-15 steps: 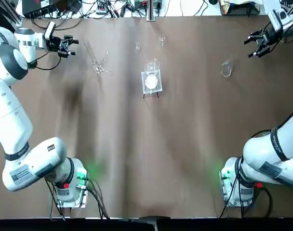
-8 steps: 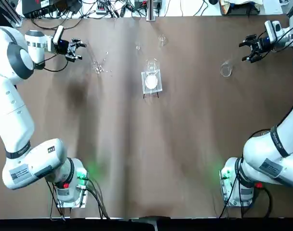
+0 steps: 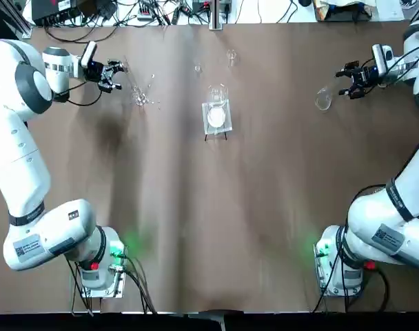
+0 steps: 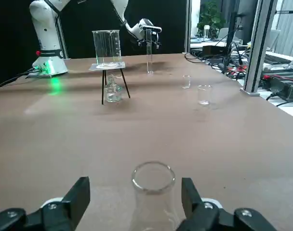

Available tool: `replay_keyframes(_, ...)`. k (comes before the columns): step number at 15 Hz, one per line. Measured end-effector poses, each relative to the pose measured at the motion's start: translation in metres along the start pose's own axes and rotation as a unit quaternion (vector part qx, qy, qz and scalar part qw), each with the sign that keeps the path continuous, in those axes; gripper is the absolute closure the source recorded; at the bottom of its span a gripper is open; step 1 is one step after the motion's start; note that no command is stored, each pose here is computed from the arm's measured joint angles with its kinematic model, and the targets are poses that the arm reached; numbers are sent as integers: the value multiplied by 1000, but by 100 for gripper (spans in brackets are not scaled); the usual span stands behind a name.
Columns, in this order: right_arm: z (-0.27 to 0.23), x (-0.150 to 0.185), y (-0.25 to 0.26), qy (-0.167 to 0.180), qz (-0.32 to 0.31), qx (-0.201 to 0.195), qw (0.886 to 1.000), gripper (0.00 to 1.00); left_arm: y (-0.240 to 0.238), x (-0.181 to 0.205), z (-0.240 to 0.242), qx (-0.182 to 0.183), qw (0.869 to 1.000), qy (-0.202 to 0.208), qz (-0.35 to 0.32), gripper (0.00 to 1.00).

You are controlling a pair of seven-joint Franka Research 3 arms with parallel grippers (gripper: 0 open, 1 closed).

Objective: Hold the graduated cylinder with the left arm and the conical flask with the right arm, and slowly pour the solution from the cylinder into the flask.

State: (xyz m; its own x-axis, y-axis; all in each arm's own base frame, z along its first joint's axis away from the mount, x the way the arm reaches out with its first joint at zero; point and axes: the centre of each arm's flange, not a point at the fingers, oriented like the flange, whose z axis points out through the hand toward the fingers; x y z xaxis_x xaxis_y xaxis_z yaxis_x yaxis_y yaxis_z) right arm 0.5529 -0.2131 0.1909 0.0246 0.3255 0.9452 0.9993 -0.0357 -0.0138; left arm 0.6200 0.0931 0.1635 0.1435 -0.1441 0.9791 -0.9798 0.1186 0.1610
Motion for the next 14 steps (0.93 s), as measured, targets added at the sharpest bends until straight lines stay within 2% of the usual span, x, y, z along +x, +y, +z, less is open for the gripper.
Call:
replay_keyframes(8, 14, -16, 2, 24, -2, -13, 1000, 16, -5, 4, 23, -22, 999, 1, 35, 1)
replay_keyframes(9, 14, -16, 2, 25, -2, -13, 1000, 17, -6, 5, 27, -25, 999, 1, 37, 1)
replay_keyframes(10, 14, -16, 2, 25, -2, -13, 1000, 26, -6, 6, 30, -27, 999, 0, 38, 1)
replay_keyframes(14, 15, -18, 1, 25, -2, -13, 1000, 28, -7, 6, 33, -30, 999, 0, 39, 1)
